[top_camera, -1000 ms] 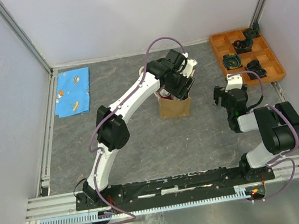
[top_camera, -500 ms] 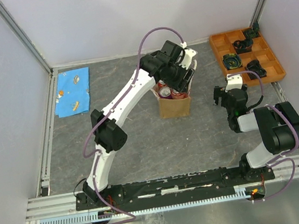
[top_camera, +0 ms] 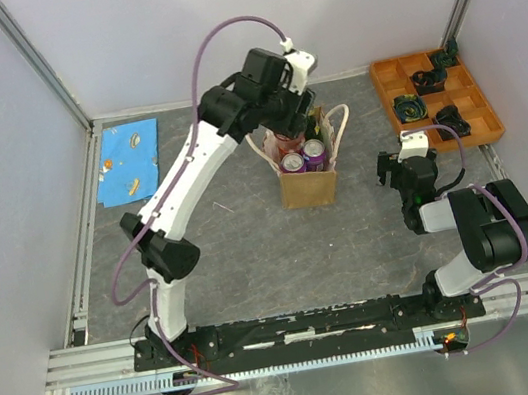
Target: Take the beverage out of the canvas bag
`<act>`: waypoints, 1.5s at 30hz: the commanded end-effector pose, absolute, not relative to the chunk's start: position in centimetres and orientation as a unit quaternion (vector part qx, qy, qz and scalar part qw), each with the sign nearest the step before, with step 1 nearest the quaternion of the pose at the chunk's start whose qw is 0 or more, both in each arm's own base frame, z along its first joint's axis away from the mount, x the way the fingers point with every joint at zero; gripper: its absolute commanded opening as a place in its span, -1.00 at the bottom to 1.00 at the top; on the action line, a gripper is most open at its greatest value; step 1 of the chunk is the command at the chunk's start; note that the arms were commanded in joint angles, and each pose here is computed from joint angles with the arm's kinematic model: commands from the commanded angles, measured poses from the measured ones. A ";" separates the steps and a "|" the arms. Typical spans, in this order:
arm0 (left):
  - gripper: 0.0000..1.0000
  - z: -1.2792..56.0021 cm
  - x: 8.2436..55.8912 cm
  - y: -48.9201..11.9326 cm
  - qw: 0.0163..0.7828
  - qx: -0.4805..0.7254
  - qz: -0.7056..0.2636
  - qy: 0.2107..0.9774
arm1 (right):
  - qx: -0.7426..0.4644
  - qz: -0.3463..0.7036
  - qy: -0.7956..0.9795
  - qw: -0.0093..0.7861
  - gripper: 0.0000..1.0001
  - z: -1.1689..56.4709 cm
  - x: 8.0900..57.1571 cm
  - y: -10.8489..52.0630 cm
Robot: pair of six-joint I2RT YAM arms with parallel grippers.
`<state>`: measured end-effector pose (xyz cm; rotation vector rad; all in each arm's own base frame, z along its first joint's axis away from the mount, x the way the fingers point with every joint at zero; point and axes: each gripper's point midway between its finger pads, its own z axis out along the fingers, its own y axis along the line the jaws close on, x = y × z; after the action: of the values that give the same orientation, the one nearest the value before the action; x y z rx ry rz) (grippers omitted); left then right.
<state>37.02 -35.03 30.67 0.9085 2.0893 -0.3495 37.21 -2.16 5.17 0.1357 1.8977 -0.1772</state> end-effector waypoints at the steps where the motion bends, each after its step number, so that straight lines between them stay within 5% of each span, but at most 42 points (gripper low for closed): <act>1: -0.94 40.2 37.3 -31.2 0.525 0.300 -0.124 0.786 | 0.060 -0.071 0.792 0.603 0.99 7.1 38.4 -2.1; 8: -0.94 42.9 39.4 -23.4 0.562 0.218 -0.087 0.793 | 0.060 -0.071 0.793 0.603 0.99 7.1 38.4 -2.1; 17: -0.94 37.7 43.5 -16.5 0.541 0.136 -0.054 0.828 | 0.060 -0.071 0.793 0.602 0.99 7.1 38.4 -2.1; 32: -0.94 22.6 49.0 -19.1 0.470 0.109 -0.104 0.870 | 0.060 -0.071 0.792 0.603 0.99 7.1 38.4 -2.1; 45: -0.94 16.4 50.8 -20.4 0.442 0.085 -0.121 0.885 | 0.059 -0.071 0.792 0.603 0.99 7.1 38.4 -2.1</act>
<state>47.96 -18.98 12.64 0.2948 2.3592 -0.2119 37.21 -2.16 5.17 0.1357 1.8977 -0.1772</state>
